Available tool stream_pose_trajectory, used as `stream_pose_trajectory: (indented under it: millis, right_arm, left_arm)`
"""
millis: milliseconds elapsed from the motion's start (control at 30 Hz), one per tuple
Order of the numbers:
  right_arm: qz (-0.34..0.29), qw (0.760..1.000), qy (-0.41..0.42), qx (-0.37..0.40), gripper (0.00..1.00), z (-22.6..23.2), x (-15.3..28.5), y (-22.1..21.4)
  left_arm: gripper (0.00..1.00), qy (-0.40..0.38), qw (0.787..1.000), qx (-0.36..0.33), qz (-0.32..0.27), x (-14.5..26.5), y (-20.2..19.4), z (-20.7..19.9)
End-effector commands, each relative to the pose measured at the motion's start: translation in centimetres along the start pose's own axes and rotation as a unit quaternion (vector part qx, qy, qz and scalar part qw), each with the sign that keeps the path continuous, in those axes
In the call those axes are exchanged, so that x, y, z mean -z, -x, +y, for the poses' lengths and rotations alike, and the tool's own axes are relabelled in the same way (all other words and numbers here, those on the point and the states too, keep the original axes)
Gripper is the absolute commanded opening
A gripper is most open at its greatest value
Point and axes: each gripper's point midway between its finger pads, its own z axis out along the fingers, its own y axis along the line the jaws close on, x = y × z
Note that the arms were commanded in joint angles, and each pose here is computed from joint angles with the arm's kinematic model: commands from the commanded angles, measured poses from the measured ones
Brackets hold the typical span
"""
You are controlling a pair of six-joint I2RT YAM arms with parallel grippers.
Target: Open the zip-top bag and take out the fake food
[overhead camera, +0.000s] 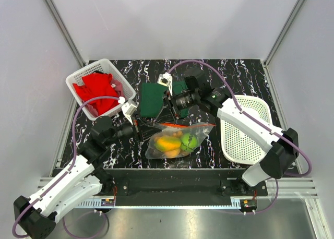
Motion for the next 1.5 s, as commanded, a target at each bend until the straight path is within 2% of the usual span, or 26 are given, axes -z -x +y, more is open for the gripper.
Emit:
stream_pose_trajectory:
  millis: [0, 133, 333, 567, 800, 933, 1267, 1433, 1467]
  right_arm:
    - [-0.014, 0.999, 0.03, 0.024, 0.26, 1.6, 0.1, 1.6]
    - [-0.016, 0.999, 0.02, 0.025, 0.0, 1.7, 0.5, 1.3]
    - [-0.024, 0.999, -0.02, 0.028, 0.0, 0.6, 1.8, 0.0]
    - [-0.041, 0.997, -0.059, 0.013, 0.0, -0.3, 4.6, -1.5]
    - [-0.066, 0.987, -0.15, -0.009, 0.0, -1.8, 8.3, -4.5]
    - [-0.066, 0.973, -0.217, -0.037, 0.0, -3.3, 9.6, -7.2]
    - [-0.106, 0.951, -0.275, -0.089, 0.0, -2.2, 12.0, -11.2]
    - [-0.11, 0.953, -0.265, -0.101, 0.0, -1.1, 12.1, -12.2]
    - [-0.106, 0.956, -0.255, -0.1, 0.05, -0.9, 11.9, -12.2]
  left_arm:
    - [0.0, -0.005, 0.999, -0.016, -0.032, 0.2, 2.0, -0.8]
    - [0.0, 0.029, 0.998, -0.007, -0.056, 0.4, 2.6, 0.3]
    - [0.0, 0.093, 0.991, 0.004, -0.099, 1.9, 3.2, 2.2]
    - [0.0, 0.131, 0.983, 0.006, -0.131, 3.7, 4.0, 3.0]
    - [0.0, 0.262, 0.954, -0.032, -0.144, 7.0, 6.1, 5.7]
    - [0.0, 0.304, 0.939, -0.044, -0.157, 8.2, 7.0, 6.7]
    - [0.0, 0.324, 0.932, -0.034, -0.16, 7.9, 6.8, 8.4]
    - [0.0, 0.304, 0.94, -0.031, -0.15, 7.3, 6.1, 8.2]
    - [0.0, 0.282, 0.947, -0.037, -0.147, 6.8, 6.2, 7.6]
